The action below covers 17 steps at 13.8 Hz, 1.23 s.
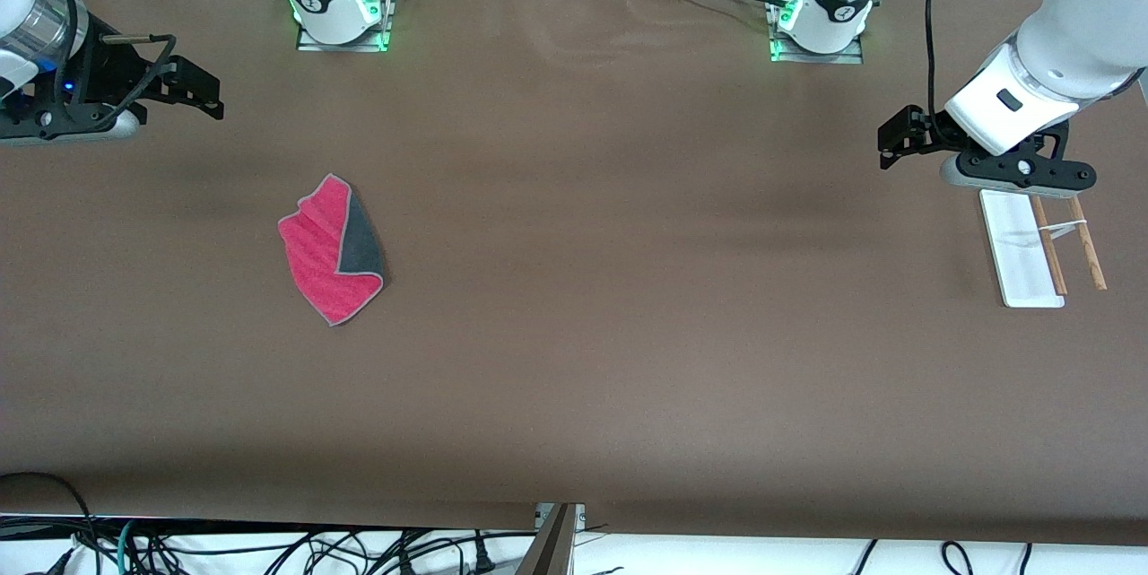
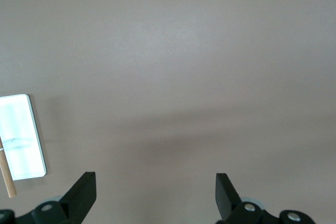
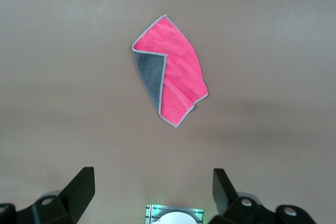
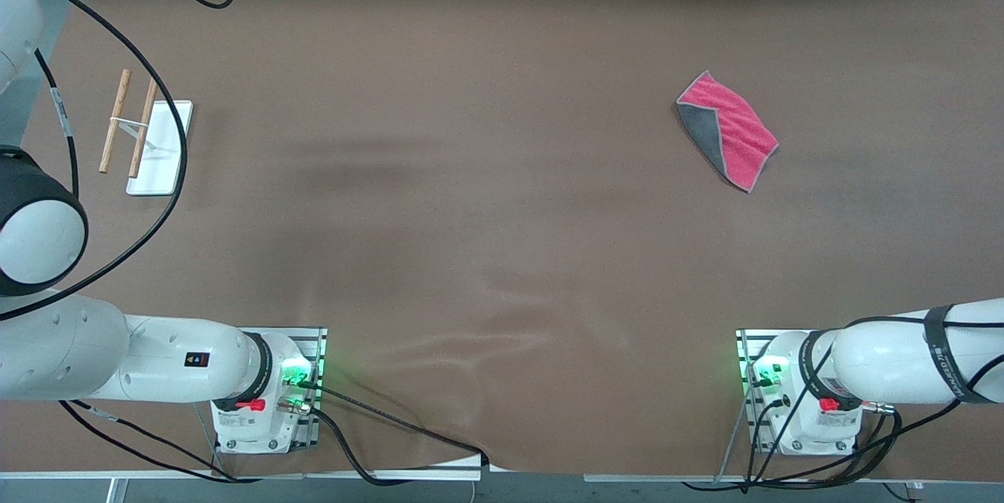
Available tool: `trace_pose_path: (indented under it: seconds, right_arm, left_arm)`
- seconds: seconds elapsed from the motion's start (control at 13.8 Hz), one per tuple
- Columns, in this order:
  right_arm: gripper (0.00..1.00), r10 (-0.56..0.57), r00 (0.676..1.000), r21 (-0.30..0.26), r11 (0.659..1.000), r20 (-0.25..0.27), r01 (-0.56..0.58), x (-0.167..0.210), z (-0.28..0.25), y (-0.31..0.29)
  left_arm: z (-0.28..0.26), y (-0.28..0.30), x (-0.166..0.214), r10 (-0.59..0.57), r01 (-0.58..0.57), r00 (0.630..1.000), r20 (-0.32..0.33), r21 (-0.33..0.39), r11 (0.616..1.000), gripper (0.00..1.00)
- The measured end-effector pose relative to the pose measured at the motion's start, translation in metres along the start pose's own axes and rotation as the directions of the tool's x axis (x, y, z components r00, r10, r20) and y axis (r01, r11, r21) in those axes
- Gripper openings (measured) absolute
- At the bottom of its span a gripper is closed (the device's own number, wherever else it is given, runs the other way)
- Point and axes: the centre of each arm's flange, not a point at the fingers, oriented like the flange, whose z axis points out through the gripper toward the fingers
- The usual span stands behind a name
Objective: Pass towel and hang on rack
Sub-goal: 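Move the right gripper down over the pink-grey towel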
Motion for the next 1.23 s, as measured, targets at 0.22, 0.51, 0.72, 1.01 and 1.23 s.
trace_pose_path:
  seconds: [0.22, 0.51, 0.72, 1.01, 1.23]
  right_arm:
    - [1.00, -0.009, 1.000, 0.000, 1.000, -0.003, 0.009, 0.001, 0.000, 0.002]
    - [1.00, -0.019, 1.000, -0.001, 1.000, 0.001, 0.019, 0.005, 0.006, 0.003]
    - [1.00, -0.032, 0.999, -0.004, 0.999, 0.040, 0.033, 0.026, 0.047, 0.002]
    - [1.00, -0.114, 0.994, -0.008, 0.994, -0.006, 0.113, 0.062, 0.178, 0.004]
    - [1.00, -0.123, 0.992, -0.014, 0.992, -0.038, 0.123, 0.059, 0.275, 0.003]
  left_arm:
    - [0.000, 0.000, 0.000, 0.000, 0.000, 1.000, 0.000, 0.000, 1.000, 1.00]
    - [0.000, 0.000, 0.000, 0.000, 0.000, 1.000, 0.000, 0.000, 1.000, 1.00]
    - [0.000, 0.000, 0.000, 0.000, 0.000, 1.000, 0.000, 0.000, 1.000, 1.00]
    - [0.000, 0.000, 0.000, 0.000, 0.000, 1.000, 0.000, 0.000, 1.000, 1.00]
    - [0.000, 0.000, 0.000, 0.000, 0.000, 1.000, 0.000, 0.000, 1.000, 1.00]
